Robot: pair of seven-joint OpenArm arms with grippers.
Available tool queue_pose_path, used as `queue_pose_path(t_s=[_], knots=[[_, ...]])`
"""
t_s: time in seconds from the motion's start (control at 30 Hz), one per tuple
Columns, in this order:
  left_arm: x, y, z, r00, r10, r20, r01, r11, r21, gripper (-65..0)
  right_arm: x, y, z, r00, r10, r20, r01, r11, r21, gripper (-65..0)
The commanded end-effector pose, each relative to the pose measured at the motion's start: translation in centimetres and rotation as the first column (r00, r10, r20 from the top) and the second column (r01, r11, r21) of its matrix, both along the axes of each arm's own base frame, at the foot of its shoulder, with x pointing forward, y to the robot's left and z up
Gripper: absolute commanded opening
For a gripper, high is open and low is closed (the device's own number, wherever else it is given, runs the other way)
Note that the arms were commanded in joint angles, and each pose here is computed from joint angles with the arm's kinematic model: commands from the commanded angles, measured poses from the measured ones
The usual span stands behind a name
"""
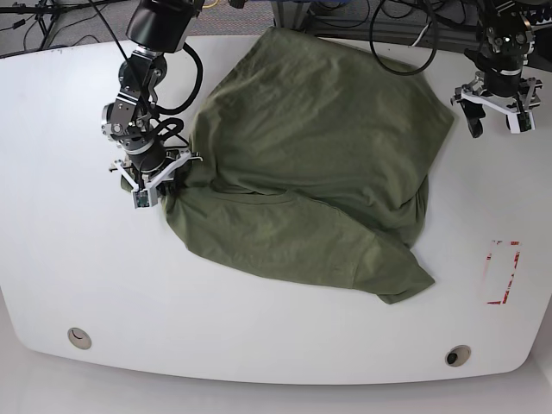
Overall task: Fold the T-shirt properly
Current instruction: 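Lower the left gripper onto the shirt's collar edge and grasp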
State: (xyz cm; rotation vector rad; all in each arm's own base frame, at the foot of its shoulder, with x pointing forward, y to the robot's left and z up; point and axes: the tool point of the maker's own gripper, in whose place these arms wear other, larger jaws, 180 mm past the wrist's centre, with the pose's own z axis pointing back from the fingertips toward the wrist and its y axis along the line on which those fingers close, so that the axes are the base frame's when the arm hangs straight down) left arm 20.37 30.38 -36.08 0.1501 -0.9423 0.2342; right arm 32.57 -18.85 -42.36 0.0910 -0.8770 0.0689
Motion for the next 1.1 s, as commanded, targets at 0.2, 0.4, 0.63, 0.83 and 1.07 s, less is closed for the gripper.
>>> queue_pose_path(t_s=[0.2, 0.4, 0.63, 0.83, 1.07], knots=[[2.8, -2.7, -0.4, 0.996, -0.090, 0.016, 0.091, 0.995, -0.047, -19.2, -0.6, 0.8, 1.3, 0.999, 0.043, 0.005, -0.042, 0.998, -0.040, -64.4], [4.3, -5.1, -1.0, 0.988, -0.154, 0.004, 0.154, 0.985, -0.076, -17.1, -0.5, 2.8, 4.8, 0.990, 0.097, 0.098, -0.090, 0.993, -0.077, -64.0], [4.7, -7.3, -0.8, 0.971, -0.241, 0.008, 0.241, 0.967, -0.087, -17.5, -0.5, 3.7, 6.5, 0.983, 0.103, 0.149, -0.092, 0.993, -0.074, -64.0], [4.8, -8.8, -0.7, 0.949, -0.315, 0.015, 0.315, 0.945, -0.093, -17.2, -0.7, 3.8, 7.5, 0.981, 0.078, 0.177, -0.068, 0.996, -0.061, -63.7], [4.7, -9.5, -1.1, 0.933, -0.359, 0.010, 0.358, 0.928, -0.105, -15.2, -0.5, 3.7, 8.1, 0.979, 0.058, 0.195, -0.048, 0.997, -0.057, -63.6]])
